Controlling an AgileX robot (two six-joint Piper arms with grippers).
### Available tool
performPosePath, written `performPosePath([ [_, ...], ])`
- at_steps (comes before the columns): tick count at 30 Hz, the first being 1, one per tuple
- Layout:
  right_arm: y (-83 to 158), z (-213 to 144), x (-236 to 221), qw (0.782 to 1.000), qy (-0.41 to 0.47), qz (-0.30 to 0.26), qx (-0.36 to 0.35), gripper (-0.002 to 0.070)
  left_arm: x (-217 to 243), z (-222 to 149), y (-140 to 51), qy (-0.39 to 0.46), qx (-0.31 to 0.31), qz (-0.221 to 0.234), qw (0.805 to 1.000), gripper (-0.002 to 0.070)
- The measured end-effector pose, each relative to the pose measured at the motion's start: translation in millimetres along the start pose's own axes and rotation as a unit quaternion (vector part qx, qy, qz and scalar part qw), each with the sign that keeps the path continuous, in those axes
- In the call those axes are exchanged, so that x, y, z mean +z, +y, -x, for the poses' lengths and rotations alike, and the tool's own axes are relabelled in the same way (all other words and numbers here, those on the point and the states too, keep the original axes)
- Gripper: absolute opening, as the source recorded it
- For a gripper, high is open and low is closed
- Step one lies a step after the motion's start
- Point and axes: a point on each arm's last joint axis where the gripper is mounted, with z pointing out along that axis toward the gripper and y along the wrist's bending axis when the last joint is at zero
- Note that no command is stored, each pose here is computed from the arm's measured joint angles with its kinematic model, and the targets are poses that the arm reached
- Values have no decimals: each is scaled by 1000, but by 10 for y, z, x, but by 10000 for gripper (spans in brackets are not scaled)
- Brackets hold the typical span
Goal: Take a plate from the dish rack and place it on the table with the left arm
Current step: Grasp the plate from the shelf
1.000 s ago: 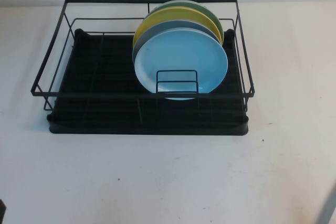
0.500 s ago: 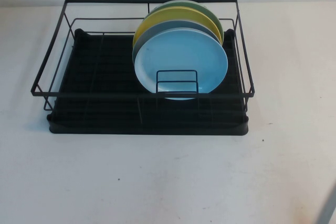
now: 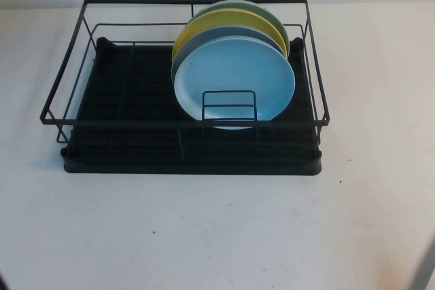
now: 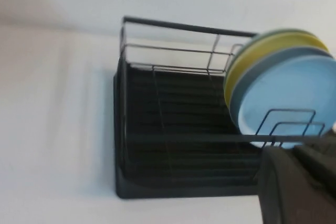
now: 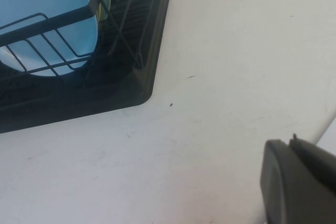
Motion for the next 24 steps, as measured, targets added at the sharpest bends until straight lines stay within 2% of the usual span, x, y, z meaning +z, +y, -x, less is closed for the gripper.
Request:
performPosePath([
  [3,0,0,0,1000,0,0,0,-20,141,551,-84,42,100,-29,994,-4],
  [5,0,0,0,1000,0,0,0,-20,358,858,-159,81,156,-64,982,-4],
  [8,0,0,0,1000,0,0,0,-20,830,1116,-278,153,222,-137,953,-4],
  [10,0,0,0,1000,0,0,0,-20,1121,1263,-353,172,255,-183,934,-4],
  [17,0,0,0,1000,0,0,0,-20,2234,1484,-514,220,303,-250,893,-4],
  [21,0,0,0,1000,0,0,0,-20,2696,1464,-797,209,343,-287,870,-4],
  [24,0,0,0,1000,0,0,0,-20,3000,1313,-1052,216,380,-309,845,-4],
])
